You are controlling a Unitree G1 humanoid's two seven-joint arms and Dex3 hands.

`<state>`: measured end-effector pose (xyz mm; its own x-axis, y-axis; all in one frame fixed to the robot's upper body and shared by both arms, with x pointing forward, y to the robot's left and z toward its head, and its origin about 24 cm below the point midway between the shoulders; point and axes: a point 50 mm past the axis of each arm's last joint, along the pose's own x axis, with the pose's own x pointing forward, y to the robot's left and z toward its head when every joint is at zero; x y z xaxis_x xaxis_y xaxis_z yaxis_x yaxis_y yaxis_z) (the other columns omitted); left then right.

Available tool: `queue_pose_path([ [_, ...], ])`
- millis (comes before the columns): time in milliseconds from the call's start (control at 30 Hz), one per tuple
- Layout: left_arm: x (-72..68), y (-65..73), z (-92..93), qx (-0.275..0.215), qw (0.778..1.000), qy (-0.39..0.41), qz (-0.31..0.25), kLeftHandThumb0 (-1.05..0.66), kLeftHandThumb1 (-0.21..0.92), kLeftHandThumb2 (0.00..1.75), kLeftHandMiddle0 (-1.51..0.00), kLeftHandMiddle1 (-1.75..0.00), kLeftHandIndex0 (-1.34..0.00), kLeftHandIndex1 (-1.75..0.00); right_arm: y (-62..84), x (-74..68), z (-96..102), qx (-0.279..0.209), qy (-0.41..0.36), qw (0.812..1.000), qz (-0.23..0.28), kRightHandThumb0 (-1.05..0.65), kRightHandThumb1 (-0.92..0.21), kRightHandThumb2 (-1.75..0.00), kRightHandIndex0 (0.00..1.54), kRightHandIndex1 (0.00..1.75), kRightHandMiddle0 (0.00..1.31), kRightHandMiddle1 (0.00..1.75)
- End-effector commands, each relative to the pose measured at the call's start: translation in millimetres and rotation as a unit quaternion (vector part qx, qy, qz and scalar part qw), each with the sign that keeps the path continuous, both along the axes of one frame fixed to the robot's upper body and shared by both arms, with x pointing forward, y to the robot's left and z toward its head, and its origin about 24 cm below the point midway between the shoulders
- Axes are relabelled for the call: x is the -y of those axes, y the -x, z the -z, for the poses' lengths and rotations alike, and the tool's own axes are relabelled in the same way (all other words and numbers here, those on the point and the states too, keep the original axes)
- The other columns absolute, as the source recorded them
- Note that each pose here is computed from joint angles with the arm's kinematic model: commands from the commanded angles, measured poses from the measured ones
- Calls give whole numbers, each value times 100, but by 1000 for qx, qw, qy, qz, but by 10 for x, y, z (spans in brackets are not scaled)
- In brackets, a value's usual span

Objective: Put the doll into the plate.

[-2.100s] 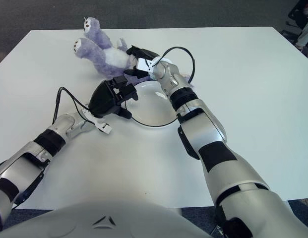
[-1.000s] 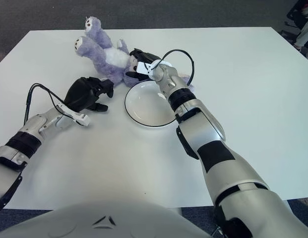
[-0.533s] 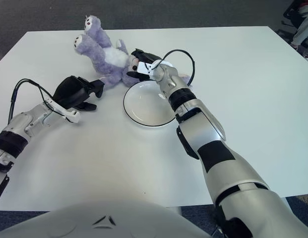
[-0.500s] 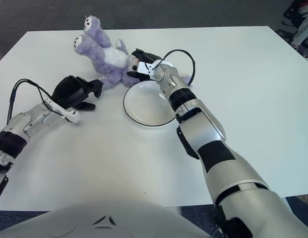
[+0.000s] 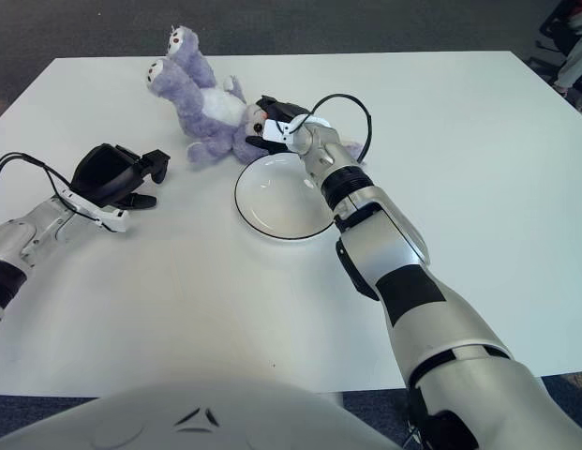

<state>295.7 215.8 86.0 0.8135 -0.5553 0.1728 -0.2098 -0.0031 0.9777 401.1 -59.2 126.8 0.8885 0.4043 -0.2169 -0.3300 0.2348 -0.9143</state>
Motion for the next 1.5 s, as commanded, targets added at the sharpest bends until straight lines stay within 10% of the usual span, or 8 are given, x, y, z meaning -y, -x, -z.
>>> queue_pose_path([
  [0, -90, 37, 85, -12, 1000, -11, -22, -48, 32, 131, -122, -175, -61, -175, -8, 109, 97, -3, 44, 999, 23, -102, -92, -76, 11, 5, 0, 67],
  [467, -162, -4, 141, -6, 999, 7, -51, -48, 33, 130, -123, -175, -60, -175, -22, 169, 119, 50, 104, 991, 64, -86, -92, -56, 0, 124, 1, 145],
  [633, -161, -15, 146, 0, 998, 9, -56, -48, 34, 129, -123, -175, -60, -175, -17, 190, 115, 77, 110, 988, 72, -51, -71, -80, 0, 165, 26, 170],
  [833, -147, -17, 144, 6, 998, 14, -53, -48, 34, 129, -123, -175, -60, -175, -17, 258, 141, 90, 96, 988, 81, -41, -59, -96, 1, 174, 39, 174],
  [933, -138, -20, 144, 8, 999, 17, -51, -48, 34, 129, -123, -175, -60, -175, -14, 272, 148, 98, 81, 988, 85, -14, -51, -109, 20, 172, 47, 174],
  [1233, -112, -36, 161, 8, 999, 24, -48, -48, 34, 128, -124, -175, -59, -175, 15, 262, 158, 116, 16, 989, 93, -1, -25, -129, 70, 141, 57, 175],
  [1467, -72, -68, 169, 14, 999, 19, -43, -47, 35, 128, -127, -175, -59, -175, 12, 275, 140, 117, -15, 988, 100, 0, -20, -145, 59, 172, 59, 175],
])
